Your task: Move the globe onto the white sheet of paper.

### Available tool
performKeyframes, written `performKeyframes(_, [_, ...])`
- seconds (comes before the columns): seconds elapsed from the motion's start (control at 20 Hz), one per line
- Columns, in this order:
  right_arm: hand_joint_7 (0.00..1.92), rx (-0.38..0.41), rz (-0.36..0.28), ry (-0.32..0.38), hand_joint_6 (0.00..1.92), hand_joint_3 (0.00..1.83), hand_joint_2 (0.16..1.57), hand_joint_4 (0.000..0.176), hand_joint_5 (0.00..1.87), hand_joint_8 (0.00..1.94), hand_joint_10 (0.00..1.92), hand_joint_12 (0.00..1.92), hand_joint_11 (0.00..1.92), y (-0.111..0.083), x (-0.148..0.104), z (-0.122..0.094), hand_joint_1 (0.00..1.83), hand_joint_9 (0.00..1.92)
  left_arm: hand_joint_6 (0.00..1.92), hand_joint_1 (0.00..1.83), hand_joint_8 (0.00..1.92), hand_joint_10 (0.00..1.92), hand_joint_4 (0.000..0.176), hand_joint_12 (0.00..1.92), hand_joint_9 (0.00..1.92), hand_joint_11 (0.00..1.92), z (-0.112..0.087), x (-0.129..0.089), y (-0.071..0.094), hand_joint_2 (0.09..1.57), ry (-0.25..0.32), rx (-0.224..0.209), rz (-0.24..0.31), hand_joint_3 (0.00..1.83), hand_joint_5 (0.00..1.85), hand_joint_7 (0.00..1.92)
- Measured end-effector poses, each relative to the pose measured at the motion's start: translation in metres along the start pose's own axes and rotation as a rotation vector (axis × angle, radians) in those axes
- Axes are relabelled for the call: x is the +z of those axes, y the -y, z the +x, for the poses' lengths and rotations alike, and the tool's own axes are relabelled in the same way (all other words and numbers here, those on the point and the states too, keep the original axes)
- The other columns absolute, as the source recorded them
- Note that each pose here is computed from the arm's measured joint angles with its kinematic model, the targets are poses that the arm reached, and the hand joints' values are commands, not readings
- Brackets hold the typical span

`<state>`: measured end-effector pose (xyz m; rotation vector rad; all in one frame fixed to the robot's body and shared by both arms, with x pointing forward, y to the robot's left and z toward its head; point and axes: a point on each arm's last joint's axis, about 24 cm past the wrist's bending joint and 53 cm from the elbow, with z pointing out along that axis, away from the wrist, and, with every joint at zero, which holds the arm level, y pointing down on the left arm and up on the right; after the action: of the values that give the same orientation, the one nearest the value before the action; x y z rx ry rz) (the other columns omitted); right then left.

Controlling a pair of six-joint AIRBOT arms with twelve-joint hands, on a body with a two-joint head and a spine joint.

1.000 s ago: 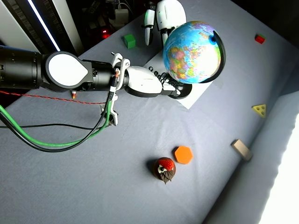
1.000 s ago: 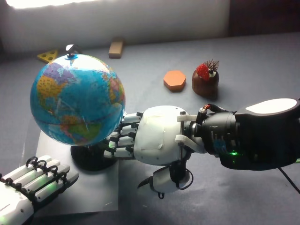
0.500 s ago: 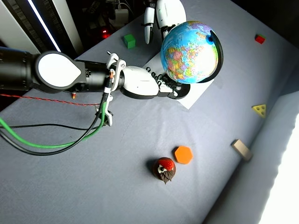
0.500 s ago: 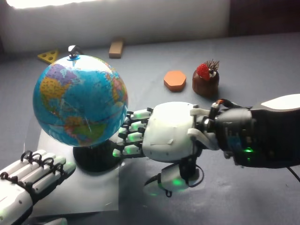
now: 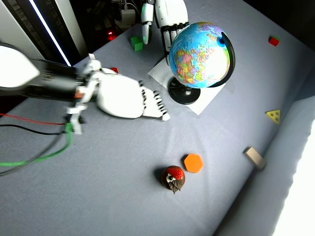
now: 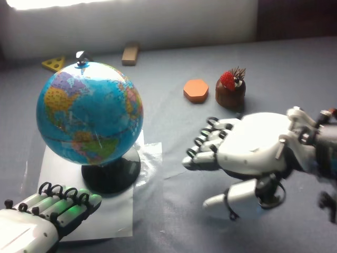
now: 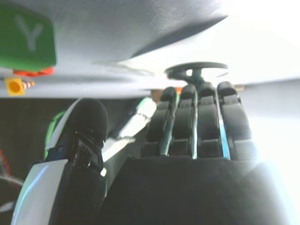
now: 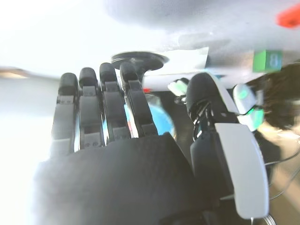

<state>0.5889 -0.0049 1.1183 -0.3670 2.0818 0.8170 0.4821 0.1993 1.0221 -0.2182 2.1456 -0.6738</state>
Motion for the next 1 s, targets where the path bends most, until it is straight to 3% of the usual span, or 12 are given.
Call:
performKeyframes(0.25, [0.19,0.165,0.119,0.007,0.00,0.00,1.29,0.000,0.20,0.00,0.00,0.34,0.00,0.004,-0.039,0.016,0.00,0.13,0.00,0.00,0.00,0.00,0.000,0.00,0.00,0.00,0.016,-0.004,0.007,1.37,-0.056,-0.122,-0.109,0.00,0.00,0.00])
performKeyframes(0.3, [0.19,0.211,0.142,0.057,0.00,0.00,1.29,0.000,0.20,0.00,0.00,0.35,0.00,0.001,-0.047,0.010,0.00,0.14,0.00,0.00,0.00,0.00,0.000,0.00,0.00,0.00,0.019,-0.007,0.013,1.37,-0.061,-0.158,-0.133,0.00,0.00,0.00])
performKeyframes(0.45, [0.19,0.166,0.088,0.219,0.00,0.00,1.29,0.000,0.21,0.00,0.00,0.33,0.00,-0.015,-0.057,-0.022,0.00,0.13,0.00,0.00,0.00,0.00,0.000,0.00,0.00,0.00,0.020,-0.008,0.028,1.37,-0.067,-0.197,-0.158,0.00,0.00,0.00])
performKeyframes(0.6, [0.20,0.180,0.094,0.256,0.01,0.00,1.29,0.000,0.22,0.00,0.00,0.35,0.00,-0.019,-0.056,-0.014,0.00,0.14,0.01,0.00,0.01,0.00,0.000,0.00,0.00,0.00,0.018,-0.008,0.041,1.37,-0.076,-0.210,-0.192,0.00,0.02,0.01])
performKeyframes(0.65, [0.25,0.187,0.104,0.256,0.01,0.00,1.28,0.000,0.25,0.02,0.02,0.40,0.00,-0.018,-0.056,-0.011,0.00,0.18,0.02,0.00,0.01,0.00,0.000,0.00,0.01,0.00,0.016,-0.007,0.048,1.37,-0.082,-0.209,-0.193,0.00,0.04,0.03])
performKeyframes(0.85, [0.54,0.136,0.181,0.302,0.08,0.00,1.28,0.000,0.48,0.06,0.09,0.99,0.00,-0.009,-0.063,-0.010,0.00,0.43,0.02,0.00,0.00,0.03,0.000,0.03,0.17,0.03,0.007,-0.002,0.065,1.37,-0.098,-0.224,-0.222,0.00,0.16,0.19])
performKeyframes(0.9, [0.65,0.130,0.196,0.295,0.13,0.00,1.28,0.000,0.58,0.09,0.16,1.29,0.00,-0.007,-0.062,-0.005,0.00,0.56,0.02,0.00,0.01,0.03,0.000,0.50,0.36,0.01,0.010,-0.004,0.062,1.37,-0.104,-0.269,-0.245,0.00,0.25,0.35])
performKeyframes(0.95, [0.73,0.122,0.202,0.289,0.22,0.00,1.28,0.000,0.61,0.08,0.32,1.43,0.02,-0.007,-0.062,-0.002,0.00,0.59,0.03,0.00,0.03,0.06,0.000,0.87,0.46,0.00,0.013,-0.005,0.060,1.36,-0.109,-0.290,-0.258,0.00,0.32,0.46])
performKeyframes(1.0, [0.88,0.132,0.207,0.280,0.93,0.00,1.29,0.000,0.61,0.63,1.16,1.71,0.36,-0.007,-0.062,0.002,0.03,0.64,0.32,0.02,0.48,1.07,0.000,1.56,0.53,0.27,0.015,-0.010,0.058,1.38,-0.101,-0.331,-0.282,0.00,0.63,0.75])
